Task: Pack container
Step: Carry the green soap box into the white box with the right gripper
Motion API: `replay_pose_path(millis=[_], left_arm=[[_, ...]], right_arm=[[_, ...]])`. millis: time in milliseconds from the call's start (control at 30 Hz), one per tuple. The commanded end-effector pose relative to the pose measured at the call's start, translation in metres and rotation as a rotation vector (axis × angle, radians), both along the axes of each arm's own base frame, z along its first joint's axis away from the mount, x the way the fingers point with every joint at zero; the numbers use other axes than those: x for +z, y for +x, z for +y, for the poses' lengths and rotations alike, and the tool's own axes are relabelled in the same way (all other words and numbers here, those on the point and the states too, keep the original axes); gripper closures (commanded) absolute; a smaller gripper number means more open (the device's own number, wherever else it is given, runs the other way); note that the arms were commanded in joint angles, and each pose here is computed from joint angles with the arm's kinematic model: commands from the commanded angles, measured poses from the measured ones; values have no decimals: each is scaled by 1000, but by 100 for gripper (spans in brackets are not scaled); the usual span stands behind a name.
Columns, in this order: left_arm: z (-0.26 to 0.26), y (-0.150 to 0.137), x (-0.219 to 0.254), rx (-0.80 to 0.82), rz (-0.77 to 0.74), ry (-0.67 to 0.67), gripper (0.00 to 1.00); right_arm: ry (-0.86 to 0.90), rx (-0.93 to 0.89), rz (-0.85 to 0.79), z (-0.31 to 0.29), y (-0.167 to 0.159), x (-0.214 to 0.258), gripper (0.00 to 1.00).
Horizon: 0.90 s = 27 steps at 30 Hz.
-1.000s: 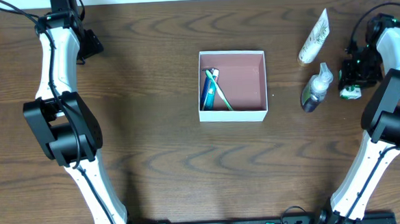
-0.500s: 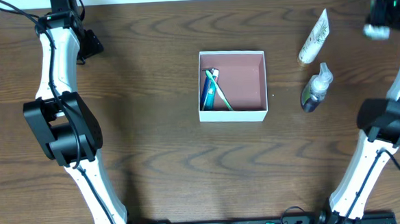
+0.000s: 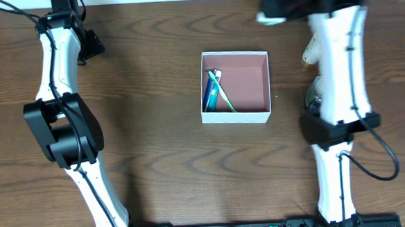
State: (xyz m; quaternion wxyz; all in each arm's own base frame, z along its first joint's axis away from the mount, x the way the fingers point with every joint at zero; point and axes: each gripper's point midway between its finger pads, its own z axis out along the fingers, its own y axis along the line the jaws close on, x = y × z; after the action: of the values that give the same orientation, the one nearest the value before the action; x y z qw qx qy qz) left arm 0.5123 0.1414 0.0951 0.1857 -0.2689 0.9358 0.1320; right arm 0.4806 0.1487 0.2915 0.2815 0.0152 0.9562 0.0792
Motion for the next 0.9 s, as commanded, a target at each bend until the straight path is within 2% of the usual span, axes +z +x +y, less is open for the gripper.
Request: replay_pose_path(millis=[0, 200, 533, 867], left_arm=[[4, 3, 27, 9, -54, 21, 2], [4, 3, 27, 9, -54, 21, 2], [4, 3, 27, 9, -54, 21, 2], [4, 3, 27, 9, -54, 21, 2]], right_arm=[[-52, -152, 3, 8, -6, -7, 80], [-64, -201, 158, 42, -25, -56, 80], [-163, -260, 384, 38, -43, -145, 77], [-152, -191, 497, 49, -56, -193, 75]])
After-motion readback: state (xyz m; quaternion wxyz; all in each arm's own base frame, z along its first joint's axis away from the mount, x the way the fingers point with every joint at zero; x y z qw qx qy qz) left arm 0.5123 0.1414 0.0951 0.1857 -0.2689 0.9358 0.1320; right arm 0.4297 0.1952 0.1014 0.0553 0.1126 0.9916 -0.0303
